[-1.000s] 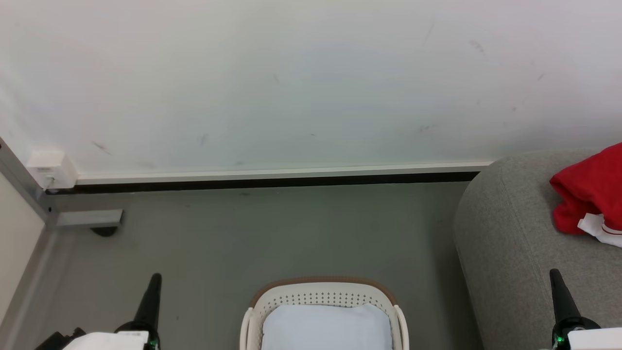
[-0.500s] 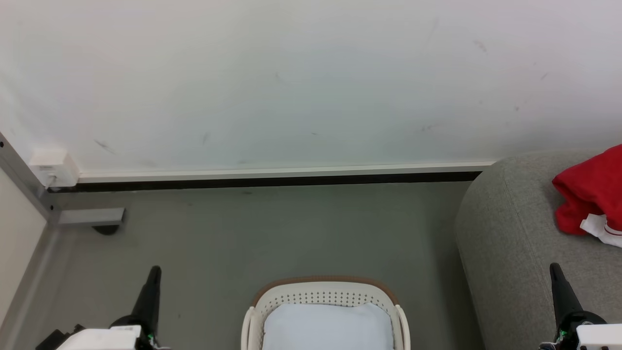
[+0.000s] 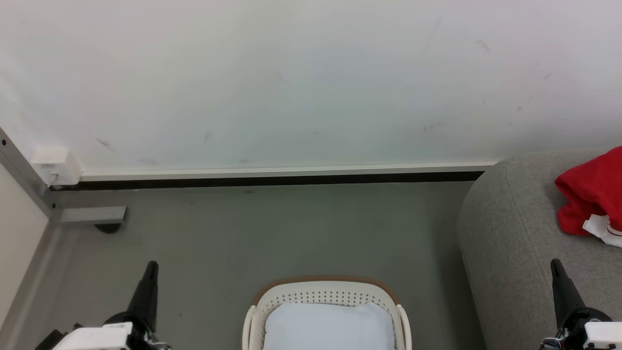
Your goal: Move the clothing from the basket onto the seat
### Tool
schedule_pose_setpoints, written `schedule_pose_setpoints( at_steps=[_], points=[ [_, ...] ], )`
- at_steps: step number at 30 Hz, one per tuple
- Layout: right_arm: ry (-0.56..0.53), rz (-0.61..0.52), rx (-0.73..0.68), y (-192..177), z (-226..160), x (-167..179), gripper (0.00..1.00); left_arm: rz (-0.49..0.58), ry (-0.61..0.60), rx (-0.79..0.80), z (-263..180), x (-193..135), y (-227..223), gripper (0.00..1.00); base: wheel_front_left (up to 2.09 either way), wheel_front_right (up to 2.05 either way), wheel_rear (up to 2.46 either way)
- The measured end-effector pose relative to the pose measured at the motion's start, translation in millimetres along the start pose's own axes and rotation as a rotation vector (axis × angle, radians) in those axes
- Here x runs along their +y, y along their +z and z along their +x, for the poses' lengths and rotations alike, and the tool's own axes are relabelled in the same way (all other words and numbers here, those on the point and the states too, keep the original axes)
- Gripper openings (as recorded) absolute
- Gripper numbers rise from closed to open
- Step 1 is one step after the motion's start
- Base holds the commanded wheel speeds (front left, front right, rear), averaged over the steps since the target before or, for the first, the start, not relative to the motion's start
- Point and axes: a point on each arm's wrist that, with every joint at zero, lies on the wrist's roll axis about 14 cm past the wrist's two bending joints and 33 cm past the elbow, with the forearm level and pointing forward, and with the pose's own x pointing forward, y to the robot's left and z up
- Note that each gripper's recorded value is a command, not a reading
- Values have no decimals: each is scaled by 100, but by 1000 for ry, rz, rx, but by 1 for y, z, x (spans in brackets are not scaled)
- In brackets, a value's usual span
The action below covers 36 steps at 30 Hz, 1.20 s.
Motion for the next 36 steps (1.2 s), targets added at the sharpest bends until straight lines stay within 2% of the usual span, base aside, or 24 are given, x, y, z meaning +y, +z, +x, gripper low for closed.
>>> schedule_pose_setpoints(
  at_steps=[36],
  points=[
    [5,16,-1,0,1,1,0,-11,-7,-1,0,-1,1,0,0,0,0]
  ],
)
